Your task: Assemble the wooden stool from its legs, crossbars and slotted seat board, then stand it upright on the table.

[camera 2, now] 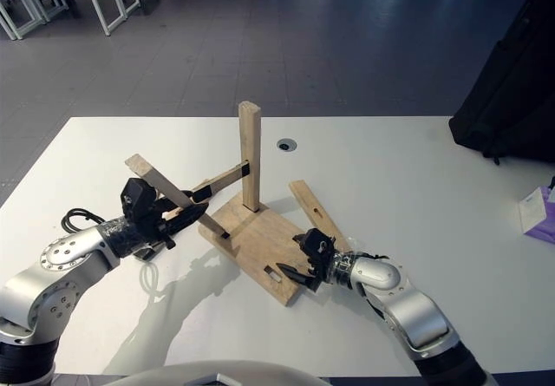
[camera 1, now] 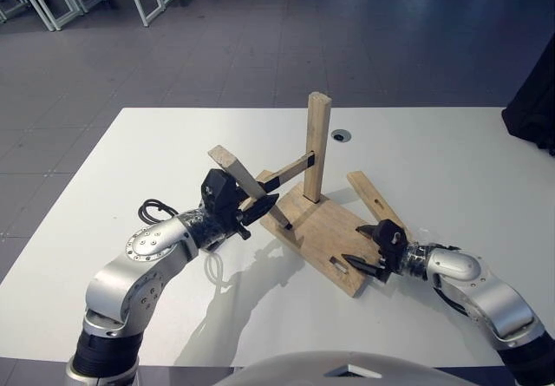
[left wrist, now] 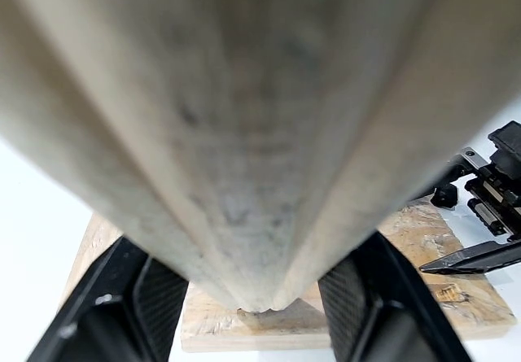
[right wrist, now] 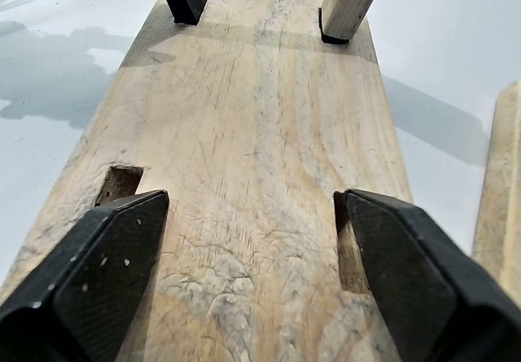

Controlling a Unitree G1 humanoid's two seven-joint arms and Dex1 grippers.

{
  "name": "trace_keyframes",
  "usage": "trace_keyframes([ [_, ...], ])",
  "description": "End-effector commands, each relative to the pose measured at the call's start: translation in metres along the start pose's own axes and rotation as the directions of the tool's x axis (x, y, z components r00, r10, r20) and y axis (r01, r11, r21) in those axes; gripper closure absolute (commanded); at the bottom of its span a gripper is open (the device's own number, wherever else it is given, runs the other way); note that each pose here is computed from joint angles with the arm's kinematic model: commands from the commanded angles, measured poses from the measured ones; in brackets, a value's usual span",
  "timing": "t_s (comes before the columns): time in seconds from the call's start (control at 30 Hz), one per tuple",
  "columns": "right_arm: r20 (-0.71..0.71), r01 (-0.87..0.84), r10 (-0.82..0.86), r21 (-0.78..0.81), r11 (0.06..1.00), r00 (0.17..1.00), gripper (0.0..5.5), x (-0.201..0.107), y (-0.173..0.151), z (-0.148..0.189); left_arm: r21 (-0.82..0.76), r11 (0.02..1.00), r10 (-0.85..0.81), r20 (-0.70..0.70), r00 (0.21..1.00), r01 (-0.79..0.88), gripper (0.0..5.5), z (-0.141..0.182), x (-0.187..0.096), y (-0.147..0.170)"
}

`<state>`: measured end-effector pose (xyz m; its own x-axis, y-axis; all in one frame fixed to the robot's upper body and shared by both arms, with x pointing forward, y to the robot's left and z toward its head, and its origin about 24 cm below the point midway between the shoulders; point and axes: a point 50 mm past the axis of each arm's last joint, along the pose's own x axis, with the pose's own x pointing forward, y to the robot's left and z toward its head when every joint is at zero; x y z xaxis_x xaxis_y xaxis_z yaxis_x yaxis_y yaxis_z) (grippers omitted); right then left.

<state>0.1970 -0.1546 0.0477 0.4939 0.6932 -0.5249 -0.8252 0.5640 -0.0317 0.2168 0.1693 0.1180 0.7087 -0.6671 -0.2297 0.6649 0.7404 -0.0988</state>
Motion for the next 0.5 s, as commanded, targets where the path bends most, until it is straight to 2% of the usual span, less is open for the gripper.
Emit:
trace_keyframes([
  [0.03, -0.153, 0.032, -0.023, 0.053, 0.998, 0.988, 1.51, -0.001, 0.002, -0.03, -0.007, 1.0, 0.024, -0.076, 0.997, -0.025, 3.46, -0.002, -0.001, 0.001],
  [0.17, -0.151, 0.034, -0.025, 0.055, 0.998, 0.988, 1.51, 0.0, 0.003, -0.03, -0.022, 0.999, 0.036, -0.093, 0.995, -0.039, 3.46, -0.005, 0.001, 0.002],
  [0.37, -0.144, 0.035, -0.026, 0.059, 0.998, 0.989, 1.51, 0.001, 0.006, -0.029, -0.136, 0.987, 0.073, -0.094, 0.993, -0.086, 3.46, -0.014, 0.0, 0.012],
  [0.5, -0.144, 0.037, -0.027, 0.064, 0.997, 0.989, 1.51, 0.001, 0.007, -0.03, -0.108, 0.989, 0.075, -0.184, 0.98, -0.097, 3.46, -0.033, -0.003, 0.014],
])
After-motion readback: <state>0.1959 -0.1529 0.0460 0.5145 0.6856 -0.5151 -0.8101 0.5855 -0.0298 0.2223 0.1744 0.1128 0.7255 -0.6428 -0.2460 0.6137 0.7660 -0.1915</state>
